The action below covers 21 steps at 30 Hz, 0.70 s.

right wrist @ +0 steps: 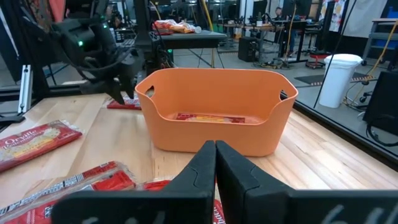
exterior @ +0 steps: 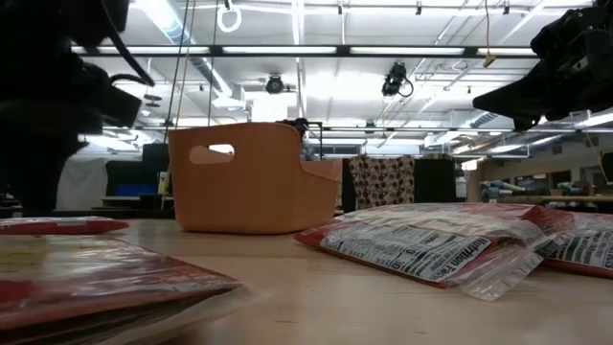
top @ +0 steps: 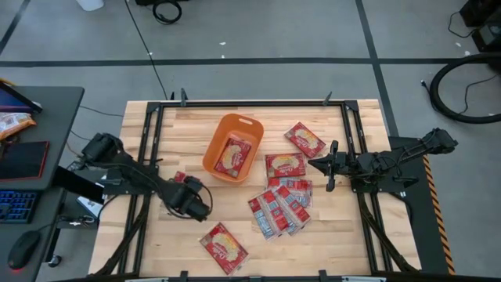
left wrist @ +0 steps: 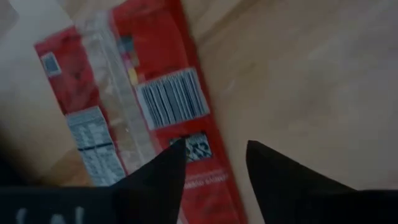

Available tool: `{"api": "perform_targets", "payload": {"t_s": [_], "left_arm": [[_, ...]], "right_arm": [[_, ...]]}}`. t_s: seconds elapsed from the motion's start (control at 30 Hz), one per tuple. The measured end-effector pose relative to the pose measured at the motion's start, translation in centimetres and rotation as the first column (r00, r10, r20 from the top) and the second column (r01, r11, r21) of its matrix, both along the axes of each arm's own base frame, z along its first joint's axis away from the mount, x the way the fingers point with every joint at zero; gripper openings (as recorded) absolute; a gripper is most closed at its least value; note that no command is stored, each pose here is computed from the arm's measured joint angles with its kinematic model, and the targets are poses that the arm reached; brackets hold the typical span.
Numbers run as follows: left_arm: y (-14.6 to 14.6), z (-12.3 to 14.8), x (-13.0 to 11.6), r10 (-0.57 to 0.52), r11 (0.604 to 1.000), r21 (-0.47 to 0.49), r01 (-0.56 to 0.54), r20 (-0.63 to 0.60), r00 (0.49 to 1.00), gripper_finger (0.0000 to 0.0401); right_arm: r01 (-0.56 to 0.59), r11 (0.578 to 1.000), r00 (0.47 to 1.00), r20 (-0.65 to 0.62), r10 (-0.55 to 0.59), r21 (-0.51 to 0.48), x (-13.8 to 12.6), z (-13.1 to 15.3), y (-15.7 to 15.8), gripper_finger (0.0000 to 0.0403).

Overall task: Sort popcorn bags into baskets
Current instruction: Put the red popcorn pack into the orange bin

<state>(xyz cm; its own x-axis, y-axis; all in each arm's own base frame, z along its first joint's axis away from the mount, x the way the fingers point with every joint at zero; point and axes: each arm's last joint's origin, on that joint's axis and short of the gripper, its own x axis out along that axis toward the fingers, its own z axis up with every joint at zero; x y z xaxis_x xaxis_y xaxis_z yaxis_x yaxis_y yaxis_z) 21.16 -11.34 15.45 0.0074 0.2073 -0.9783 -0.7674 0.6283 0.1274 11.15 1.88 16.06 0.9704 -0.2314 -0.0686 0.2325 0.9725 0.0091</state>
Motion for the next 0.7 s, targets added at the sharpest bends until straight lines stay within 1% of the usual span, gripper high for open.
{"api": "perform_targets", "payload": {"t_s": [0.07,0.17,0.37,0.43,0.53,0.6,0.7], "left_arm": [[0.1,-0.5,0.3,-0.012,1.0,0.026,0.013,-0.016,1.0,0.0185],[0.0,-1.2,0.6,-0.014,0.999,0.043,0.016,-0.045,0.999,0.0187],[0.0,-2.8,0.3,-0.007,0.996,0.084,0.023,-0.18,0.984,0.0161],[-0.1,-3.2,0.2,-0.016,0.996,0.088,0.034,-0.208,0.978,0.0148],[0.0,-3.3,0.0,-0.038,0.996,0.062,0.056,-0.259,0.965,0.0122],[0.0,-3.3,-0.2,-0.042,0.997,0.049,0.058,-0.28,0.959,0.0098],[-0.1,-3.3,-0.3,-0.06,0.997,0.022,0.071,-0.311,0.949,0.0052]], "right_arm": [[0.0,1.0,1.0,0.001,0.0,0.0,0.0,0.0,0.0,0.0016],[0.0,1.0,1.0,0.0,0.0,0.0,0.0,0.0,0.0,0.0016],[0.0,1.0,1.0,0.0,0.0,0.0,0.0,0.0,0.0,0.0016],[0.0,1.0,1.0,0.001,0.0,0.0,0.0,0.0,0.0,0.0016],[0.0,1.0,1.0,0.001,0.0,0.0,0.0,0.0,0.0,0.0016],[0.0,1.0,1.0,0.0,0.0,0.0,0.0,0.0,0.0,0.0016],[0.0,1.0,1.0,0.001,0.0,0.0,0.0,0.0,0.0,0.0016]]}}
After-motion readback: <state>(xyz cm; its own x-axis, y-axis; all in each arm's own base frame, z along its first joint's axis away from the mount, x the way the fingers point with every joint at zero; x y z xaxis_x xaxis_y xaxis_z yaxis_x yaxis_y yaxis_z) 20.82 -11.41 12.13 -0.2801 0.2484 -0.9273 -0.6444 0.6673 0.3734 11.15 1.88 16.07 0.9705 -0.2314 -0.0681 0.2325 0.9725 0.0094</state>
